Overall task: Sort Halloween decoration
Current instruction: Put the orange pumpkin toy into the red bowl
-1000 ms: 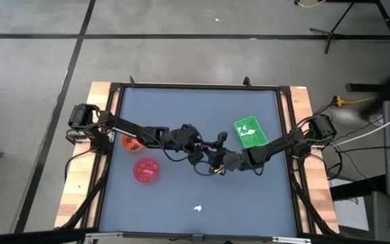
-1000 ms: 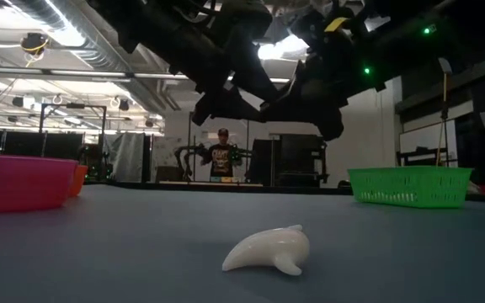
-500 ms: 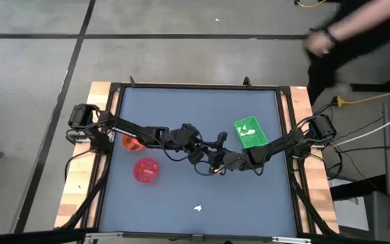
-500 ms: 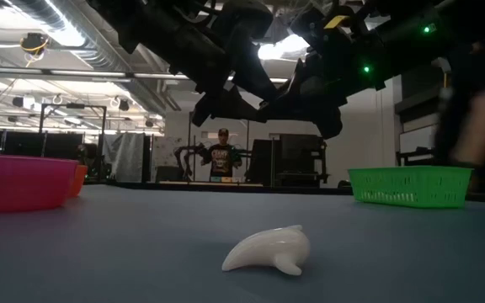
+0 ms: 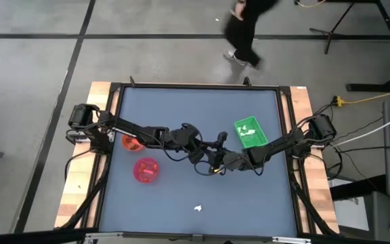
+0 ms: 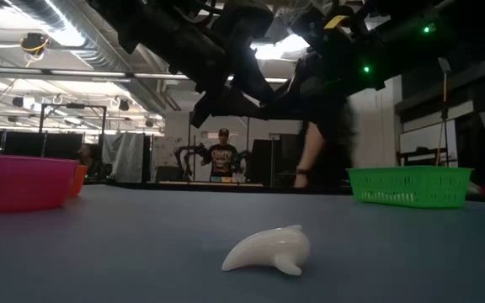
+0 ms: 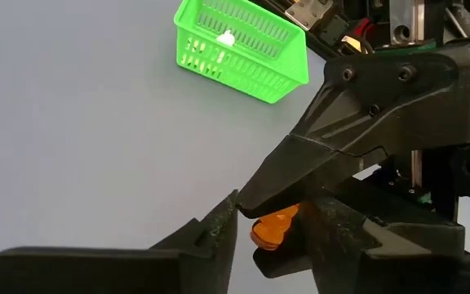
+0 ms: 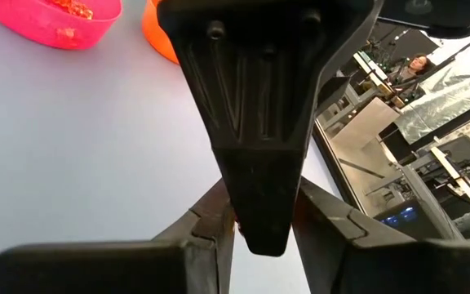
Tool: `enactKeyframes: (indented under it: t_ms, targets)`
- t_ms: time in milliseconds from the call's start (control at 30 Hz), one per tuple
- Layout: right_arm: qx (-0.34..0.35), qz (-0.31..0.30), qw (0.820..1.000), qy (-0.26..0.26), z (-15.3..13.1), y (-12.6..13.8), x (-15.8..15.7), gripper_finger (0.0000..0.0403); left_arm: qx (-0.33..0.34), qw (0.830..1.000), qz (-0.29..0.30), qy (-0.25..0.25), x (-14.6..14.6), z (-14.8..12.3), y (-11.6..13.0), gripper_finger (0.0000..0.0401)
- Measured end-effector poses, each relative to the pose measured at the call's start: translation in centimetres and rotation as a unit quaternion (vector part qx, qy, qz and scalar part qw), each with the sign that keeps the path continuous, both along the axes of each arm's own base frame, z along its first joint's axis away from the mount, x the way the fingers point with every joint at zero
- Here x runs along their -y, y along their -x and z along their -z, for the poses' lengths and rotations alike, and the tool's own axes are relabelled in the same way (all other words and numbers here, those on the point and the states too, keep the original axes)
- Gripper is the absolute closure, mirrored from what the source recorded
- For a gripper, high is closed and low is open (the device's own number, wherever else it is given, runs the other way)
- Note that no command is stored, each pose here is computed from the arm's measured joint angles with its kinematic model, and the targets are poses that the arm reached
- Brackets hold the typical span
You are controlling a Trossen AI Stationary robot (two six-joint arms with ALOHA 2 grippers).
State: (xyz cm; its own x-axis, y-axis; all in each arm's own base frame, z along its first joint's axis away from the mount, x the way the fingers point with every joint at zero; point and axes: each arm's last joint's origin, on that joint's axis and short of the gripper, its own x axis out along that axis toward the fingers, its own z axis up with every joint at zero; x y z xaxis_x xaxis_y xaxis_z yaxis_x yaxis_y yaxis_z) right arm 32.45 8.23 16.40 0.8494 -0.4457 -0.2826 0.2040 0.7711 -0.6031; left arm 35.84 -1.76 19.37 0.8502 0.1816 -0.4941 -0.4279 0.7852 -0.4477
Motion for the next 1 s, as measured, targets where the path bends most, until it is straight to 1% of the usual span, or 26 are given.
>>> enactKeyframes:
  t_ms: [233, 433, 1000]
  targets:
    - [0.0, 0.001, 1.0, 0.001, 0.0, 0.01, -0.01, 0.0299, 0.0, 1.0, 0.0, 0.001, 0.0, 0.01, 0.0, 0.0323]
    - [0.0, 0.0, 1.0, 0.0, 0.01, 0.01, -0.02, 0.0299, -0.003, 1.0, 0.006, 0.004, 0.03, 0.05, 0.02, 0.0346]
    - [-0.002, -0.004, 1.0, -0.002, 0.06, 0.01, -0.03, 0.0299, -0.003, 1.0, 0.008, 0.005, 0.04, 0.08, 0.02, 0.0349]
